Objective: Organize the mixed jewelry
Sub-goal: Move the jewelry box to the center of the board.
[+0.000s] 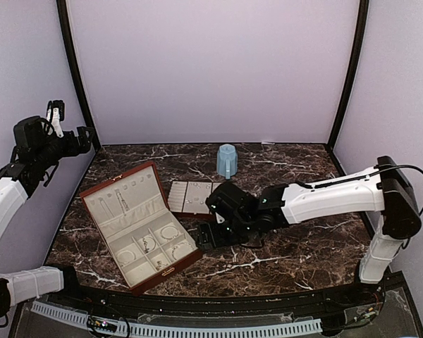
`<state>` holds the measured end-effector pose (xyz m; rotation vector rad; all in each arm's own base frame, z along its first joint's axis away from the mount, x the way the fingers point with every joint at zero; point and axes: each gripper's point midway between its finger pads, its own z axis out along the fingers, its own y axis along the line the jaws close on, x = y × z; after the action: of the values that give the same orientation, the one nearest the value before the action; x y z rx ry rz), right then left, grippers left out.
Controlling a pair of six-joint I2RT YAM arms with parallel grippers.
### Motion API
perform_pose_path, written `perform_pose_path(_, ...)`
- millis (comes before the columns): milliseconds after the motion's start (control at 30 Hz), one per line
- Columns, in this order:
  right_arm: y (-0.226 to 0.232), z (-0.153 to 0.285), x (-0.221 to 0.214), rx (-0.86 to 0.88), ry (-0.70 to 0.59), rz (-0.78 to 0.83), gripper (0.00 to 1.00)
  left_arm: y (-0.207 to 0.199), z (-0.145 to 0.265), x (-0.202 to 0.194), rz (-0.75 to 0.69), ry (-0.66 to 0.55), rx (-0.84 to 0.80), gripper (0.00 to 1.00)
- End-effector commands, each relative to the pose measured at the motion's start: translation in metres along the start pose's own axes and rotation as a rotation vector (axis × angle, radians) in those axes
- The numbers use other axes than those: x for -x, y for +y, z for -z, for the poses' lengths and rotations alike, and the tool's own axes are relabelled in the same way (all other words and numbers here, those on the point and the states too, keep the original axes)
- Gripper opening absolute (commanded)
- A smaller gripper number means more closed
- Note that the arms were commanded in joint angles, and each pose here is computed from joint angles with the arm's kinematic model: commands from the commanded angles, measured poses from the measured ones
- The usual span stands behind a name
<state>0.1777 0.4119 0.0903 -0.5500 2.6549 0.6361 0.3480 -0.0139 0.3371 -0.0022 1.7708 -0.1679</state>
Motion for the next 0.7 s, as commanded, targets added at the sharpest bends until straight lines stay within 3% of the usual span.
perform_pose_path(0,0.008,0.010,-0.003,0.079,-0.004,-0.064,0.94,-0.004,0.006,0.009,-0.017,-0.044,-0.012,0.99)
perform_pose_path(300,0.025,0.001,-0.006,0.167,0.028,-0.064,0.96,-0.005,0.009,0.012,-0.017,-0.055,-0.017,0.99)
perform_pose_path(667,0.044,-0.023,-0.004,0.202,0.084,-0.016,0.83,-0.004,0.010,0.012,-0.019,-0.057,-0.012,0.99)
